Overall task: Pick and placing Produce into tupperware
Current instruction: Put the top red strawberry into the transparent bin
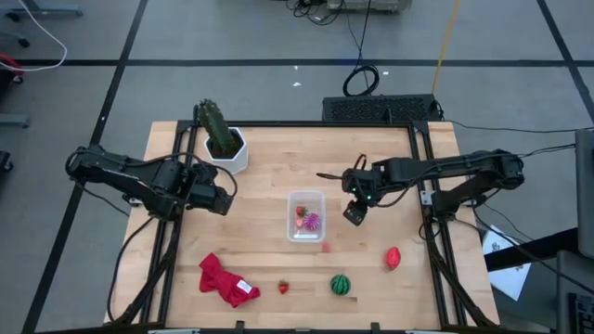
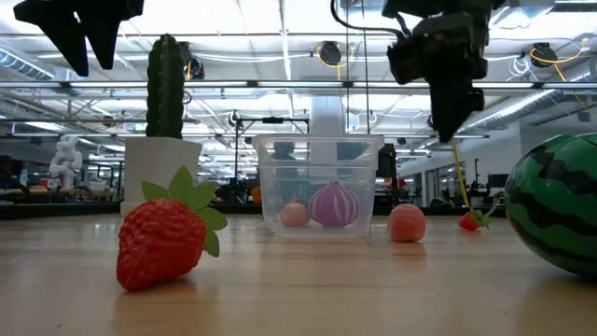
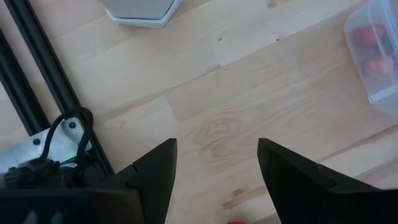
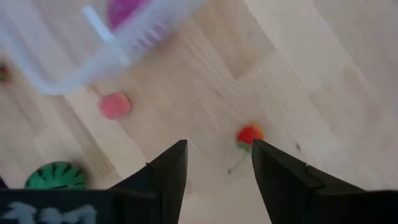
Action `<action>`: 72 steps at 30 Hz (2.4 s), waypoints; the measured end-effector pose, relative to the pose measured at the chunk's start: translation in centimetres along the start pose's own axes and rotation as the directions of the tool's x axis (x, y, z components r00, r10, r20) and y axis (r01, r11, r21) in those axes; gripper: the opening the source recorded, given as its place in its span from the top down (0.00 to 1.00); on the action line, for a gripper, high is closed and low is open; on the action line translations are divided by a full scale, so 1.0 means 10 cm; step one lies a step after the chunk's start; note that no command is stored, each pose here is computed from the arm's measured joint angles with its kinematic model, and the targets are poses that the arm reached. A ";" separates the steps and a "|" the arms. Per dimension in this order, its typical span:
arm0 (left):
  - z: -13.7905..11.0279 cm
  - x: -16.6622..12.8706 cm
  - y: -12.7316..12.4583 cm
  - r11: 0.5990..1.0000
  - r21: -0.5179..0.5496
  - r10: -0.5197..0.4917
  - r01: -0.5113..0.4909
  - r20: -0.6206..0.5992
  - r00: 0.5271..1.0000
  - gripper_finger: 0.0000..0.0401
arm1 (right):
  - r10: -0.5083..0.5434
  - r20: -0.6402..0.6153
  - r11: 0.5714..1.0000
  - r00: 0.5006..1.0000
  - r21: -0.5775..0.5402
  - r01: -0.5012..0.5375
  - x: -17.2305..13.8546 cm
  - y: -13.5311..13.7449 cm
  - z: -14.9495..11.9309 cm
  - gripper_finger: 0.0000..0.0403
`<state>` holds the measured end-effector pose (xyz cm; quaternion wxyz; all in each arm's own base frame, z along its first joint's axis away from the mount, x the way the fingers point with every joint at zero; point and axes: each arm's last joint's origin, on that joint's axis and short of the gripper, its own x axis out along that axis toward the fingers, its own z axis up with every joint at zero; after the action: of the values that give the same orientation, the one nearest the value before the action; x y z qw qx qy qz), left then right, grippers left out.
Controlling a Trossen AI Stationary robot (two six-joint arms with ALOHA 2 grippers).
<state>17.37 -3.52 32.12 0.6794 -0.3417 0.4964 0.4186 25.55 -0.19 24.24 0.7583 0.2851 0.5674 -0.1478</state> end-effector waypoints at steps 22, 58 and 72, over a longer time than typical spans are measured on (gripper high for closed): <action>0.00 0.00 0.00 0.996 0.089 0.002 -0.002 0.008 1.000 0.43 | -0.048 0.110 0.986 0.993 -0.153 0.065 -0.03 0.09 0.01 0.57; 0.01 0.00 0.00 0.995 0.098 0.005 -0.008 0.028 1.000 0.43 | -0.328 -0.153 0.936 0.932 0.078 0.342 0.17 0.23 -0.13 0.57; 0.01 0.00 0.00 0.995 0.099 0.005 -0.008 0.027 1.000 0.43 | -0.300 -0.121 0.943 0.946 0.111 0.314 0.19 0.26 -0.10 0.57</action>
<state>17.38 -3.45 32.14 0.7008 -0.3003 0.5086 0.4000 26.81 2.64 22.98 0.6759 0.2487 0.6321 -0.2860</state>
